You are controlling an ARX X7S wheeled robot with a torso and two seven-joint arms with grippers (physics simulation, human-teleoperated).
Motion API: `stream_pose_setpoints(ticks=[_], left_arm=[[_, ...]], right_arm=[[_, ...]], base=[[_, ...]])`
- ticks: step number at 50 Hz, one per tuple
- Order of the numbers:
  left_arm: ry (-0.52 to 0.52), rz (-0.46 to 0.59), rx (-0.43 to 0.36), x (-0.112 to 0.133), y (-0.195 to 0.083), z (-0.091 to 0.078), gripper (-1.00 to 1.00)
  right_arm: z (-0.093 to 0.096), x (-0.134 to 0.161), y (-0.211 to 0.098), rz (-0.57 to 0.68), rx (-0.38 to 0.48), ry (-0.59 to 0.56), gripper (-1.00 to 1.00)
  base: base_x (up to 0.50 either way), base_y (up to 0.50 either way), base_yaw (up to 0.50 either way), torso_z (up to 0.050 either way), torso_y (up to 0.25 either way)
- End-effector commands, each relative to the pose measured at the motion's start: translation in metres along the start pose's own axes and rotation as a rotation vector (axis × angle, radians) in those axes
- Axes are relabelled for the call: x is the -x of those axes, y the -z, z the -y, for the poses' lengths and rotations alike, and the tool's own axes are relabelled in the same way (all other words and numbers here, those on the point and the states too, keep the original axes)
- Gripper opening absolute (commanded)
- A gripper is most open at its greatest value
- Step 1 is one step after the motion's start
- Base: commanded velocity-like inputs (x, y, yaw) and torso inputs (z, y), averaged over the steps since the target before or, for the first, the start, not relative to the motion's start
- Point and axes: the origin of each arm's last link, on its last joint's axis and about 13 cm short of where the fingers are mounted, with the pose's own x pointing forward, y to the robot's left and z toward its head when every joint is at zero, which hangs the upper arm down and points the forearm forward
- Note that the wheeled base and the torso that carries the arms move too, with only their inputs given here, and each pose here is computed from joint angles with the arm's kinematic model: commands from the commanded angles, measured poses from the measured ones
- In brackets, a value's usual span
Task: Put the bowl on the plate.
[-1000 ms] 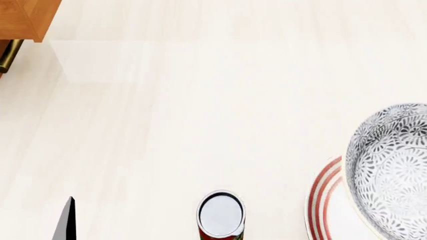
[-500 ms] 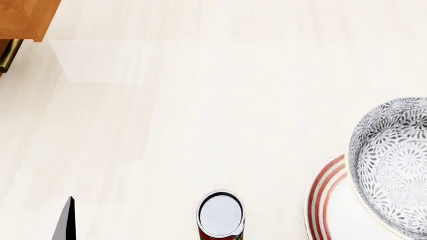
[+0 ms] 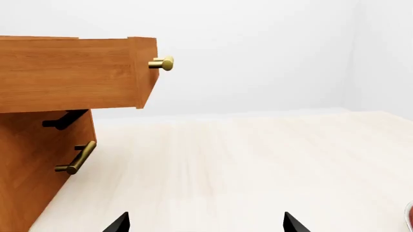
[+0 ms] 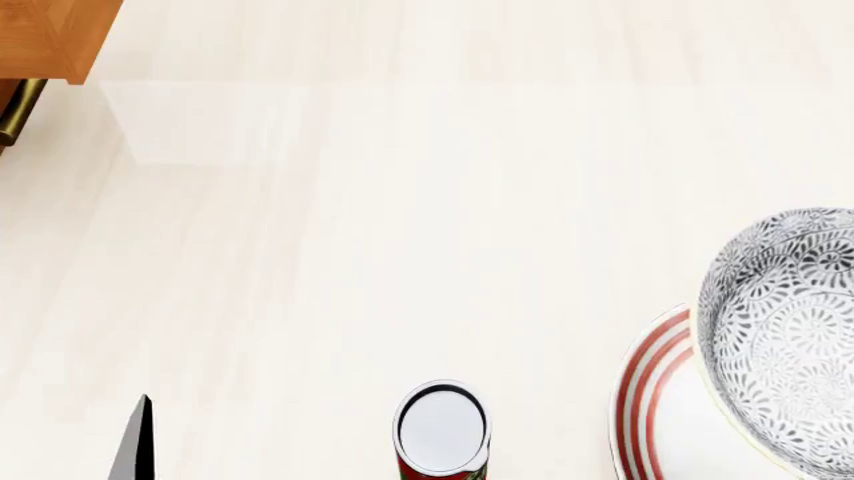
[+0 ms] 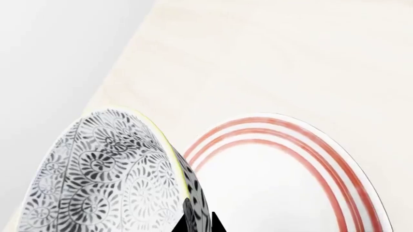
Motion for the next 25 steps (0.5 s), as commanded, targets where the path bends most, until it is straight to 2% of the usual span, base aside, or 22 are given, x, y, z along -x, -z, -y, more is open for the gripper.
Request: stream_pose_setpoints(ticks=[1, 25], left_arm=[[-0.004, 0.021, 0.017, -0.003, 0.0, -0.002, 1.0], [-0.003, 0.016, 0.013, -0.005, 0.002, -0.002, 1.0]], right_arm=[[0.003, -0.005, 0.0, 0.027, -0.042, -0.02, -1.0], [0.012, -0.017, 0.007, 0.013, -0.062, 0.002, -1.0]], base=[[0.0, 0.0, 0.0, 0.0, 0.0], [0.0, 0.0, 0.0, 0.001, 0.0]])
